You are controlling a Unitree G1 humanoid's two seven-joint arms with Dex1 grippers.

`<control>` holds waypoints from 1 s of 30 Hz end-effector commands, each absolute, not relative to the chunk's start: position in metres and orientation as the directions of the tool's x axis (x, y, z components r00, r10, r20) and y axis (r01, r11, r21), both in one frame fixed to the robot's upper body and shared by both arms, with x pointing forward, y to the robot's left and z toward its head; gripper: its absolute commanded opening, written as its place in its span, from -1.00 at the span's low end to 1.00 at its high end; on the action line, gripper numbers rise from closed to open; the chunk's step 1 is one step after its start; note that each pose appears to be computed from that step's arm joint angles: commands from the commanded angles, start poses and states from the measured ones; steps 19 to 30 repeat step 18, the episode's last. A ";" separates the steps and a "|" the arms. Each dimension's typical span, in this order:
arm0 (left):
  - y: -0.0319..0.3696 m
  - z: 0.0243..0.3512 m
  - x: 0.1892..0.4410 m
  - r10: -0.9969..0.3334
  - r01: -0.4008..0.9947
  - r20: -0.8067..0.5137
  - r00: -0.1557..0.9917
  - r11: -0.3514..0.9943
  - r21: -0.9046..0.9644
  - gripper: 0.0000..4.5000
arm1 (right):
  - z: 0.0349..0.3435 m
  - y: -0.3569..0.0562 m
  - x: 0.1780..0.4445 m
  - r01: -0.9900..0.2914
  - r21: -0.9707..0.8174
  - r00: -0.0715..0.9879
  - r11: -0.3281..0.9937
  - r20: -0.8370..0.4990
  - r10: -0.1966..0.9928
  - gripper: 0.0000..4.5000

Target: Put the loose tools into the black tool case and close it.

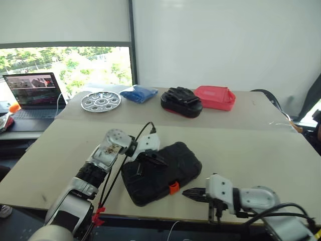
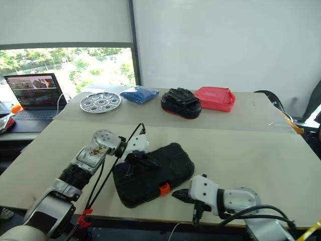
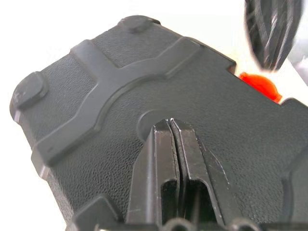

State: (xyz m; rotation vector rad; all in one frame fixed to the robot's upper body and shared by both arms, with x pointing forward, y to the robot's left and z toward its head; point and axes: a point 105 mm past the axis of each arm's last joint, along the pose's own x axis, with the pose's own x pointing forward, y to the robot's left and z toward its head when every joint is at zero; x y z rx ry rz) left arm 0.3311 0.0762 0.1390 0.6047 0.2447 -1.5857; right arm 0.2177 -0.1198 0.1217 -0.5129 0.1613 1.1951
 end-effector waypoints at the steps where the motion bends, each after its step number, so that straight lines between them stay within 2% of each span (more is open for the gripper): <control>1: 0.117 0.157 0.322 -0.864 0.990 -0.504 0.007 -0.066 0.128 -0.35 | 0.151 -0.146 0.205 -0.929 -0.222 0.363 0.296 -0.390 0.846 -0.68; 4: 0.144 0.180 0.312 -0.877 0.992 -0.479 0.048 -0.015 0.126 0.09 | 0.172 -0.172 0.210 -0.908 -0.214 0.419 0.361 -0.402 0.814 -0.22; 5: 0.154 0.189 0.309 -0.881 0.992 -0.469 0.071 0.014 0.124 0.30 | 0.181 -0.182 0.214 -0.895 -0.211 0.445 0.392 -0.391 0.806 -0.03; 6: 0.163 0.197 0.304 -0.885 0.992 -0.457 0.092 0.043 0.117 0.39 | 0.191 -0.190 0.217 -0.887 -0.210 0.461 0.411 -0.380 0.802 0.06; 7: 0.169 0.205 0.299 -0.888 0.992 -0.448 0.106 0.063 0.110 0.61 | 0.198 -0.196 0.219 -0.882 -0.214 0.471 0.420 -0.373 0.799 0.26; 9: 0.183 0.219 0.288 -0.886 0.991 -0.444 0.132 0.105 0.085 0.89 | 0.210 -0.205 0.220 -0.882 -0.206 0.472 0.425 -0.374 0.798 0.53; 10: 0.191 0.224 0.281 -0.880 0.989 -0.450 0.150 0.129 0.076 1.00 | 0.215 -0.209 0.221 -0.884 -0.197 0.468 0.425 -0.376 0.799 0.73; 12: 0.204 0.230 0.271 -0.861 0.983 -0.475 0.183 0.168 0.075 1.00 | 0.221 -0.213 0.219 -0.893 -0.174 0.449 0.415 -0.381 0.808 0.98; 16: 0.222 0.235 0.259 -0.821 0.966 -0.510 0.256 0.231 0.113 1.00 | 0.222 -0.215 0.215 -0.916 -0.124 0.399 0.382 -0.400 0.825 0.98; 30: 0.222 0.234 0.254 -0.819 0.967 -0.515 0.253 0.227 0.115 1.00 | 0.219 -0.214 0.218 -0.916 -0.132 0.399 0.379 -0.400 0.825 0.98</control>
